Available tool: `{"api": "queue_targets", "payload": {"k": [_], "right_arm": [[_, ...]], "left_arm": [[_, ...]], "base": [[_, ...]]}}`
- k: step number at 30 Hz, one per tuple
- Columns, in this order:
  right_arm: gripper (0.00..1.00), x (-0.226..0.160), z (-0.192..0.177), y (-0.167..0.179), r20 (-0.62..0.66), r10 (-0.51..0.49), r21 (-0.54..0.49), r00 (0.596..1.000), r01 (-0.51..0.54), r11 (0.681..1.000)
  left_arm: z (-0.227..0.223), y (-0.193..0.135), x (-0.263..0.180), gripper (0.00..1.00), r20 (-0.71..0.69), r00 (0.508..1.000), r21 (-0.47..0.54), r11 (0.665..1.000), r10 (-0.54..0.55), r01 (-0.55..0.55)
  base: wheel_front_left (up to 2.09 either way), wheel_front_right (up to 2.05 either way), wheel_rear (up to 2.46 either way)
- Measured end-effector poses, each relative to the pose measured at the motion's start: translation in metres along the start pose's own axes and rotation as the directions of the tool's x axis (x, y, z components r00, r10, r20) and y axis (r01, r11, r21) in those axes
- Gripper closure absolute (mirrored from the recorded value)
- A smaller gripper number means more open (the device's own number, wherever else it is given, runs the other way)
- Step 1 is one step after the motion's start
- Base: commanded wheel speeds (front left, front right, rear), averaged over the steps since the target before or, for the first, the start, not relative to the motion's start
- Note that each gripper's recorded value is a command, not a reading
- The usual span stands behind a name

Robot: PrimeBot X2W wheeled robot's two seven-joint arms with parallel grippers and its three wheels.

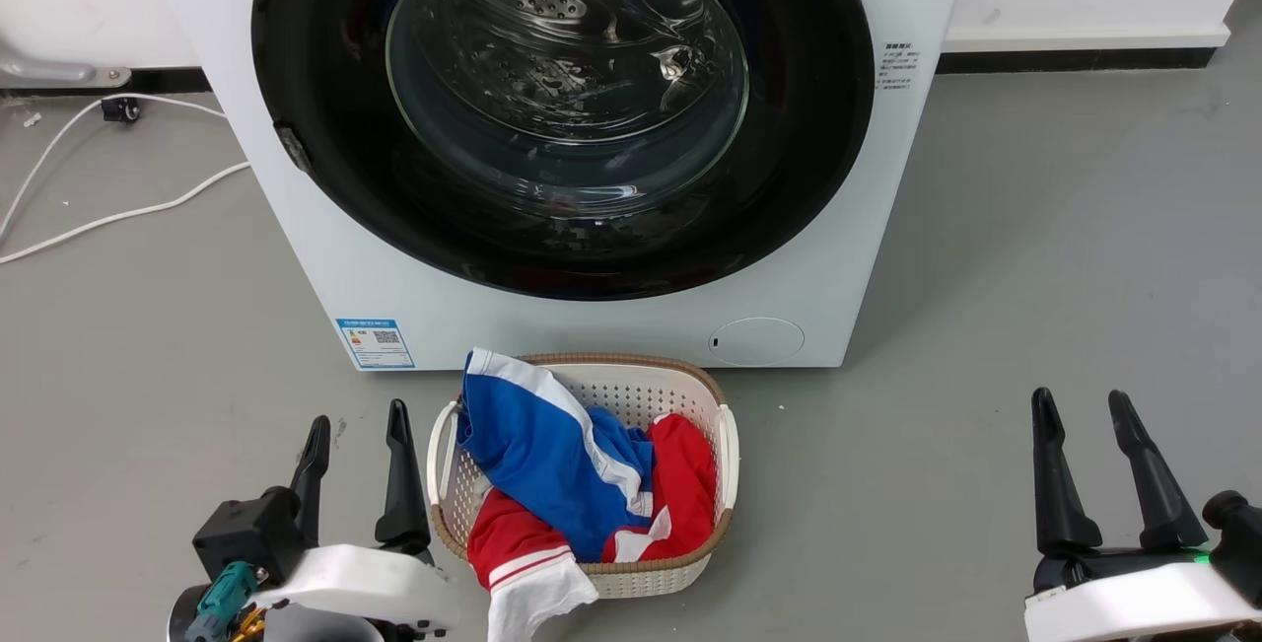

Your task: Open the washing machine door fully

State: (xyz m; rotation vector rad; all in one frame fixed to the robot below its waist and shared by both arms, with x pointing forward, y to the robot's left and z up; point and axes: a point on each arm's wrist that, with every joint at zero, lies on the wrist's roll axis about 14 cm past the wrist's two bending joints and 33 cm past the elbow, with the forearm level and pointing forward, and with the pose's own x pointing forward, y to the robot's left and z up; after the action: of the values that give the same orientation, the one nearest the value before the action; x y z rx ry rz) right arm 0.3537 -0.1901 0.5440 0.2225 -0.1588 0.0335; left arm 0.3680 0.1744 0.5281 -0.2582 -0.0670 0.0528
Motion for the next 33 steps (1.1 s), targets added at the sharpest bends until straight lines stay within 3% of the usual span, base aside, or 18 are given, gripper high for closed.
{"api": "queue_targets", "payload": {"k": [17, 33], "right_arm": [[0.00, -0.004, 0.006, 0.004, 0.027, 0.027, -0.122, 0.999, -0.024, 0.992], [0.00, -0.006, 0.016, 0.010, 0.071, 0.054, -0.176, 0.996, -0.040, 0.984]], "left_arm": [[0.004, -0.006, -0.005, 0.00, 0.051, 0.998, 0.116, 0.993, -0.032, 0.026], [0.008, -0.008, -0.010, 0.00, 0.086, 0.994, 0.172, 0.984, -0.060, 0.045]], "base": [[0.00, 0.00, 0.00], [0.00, 0.00, 0.00]]}}
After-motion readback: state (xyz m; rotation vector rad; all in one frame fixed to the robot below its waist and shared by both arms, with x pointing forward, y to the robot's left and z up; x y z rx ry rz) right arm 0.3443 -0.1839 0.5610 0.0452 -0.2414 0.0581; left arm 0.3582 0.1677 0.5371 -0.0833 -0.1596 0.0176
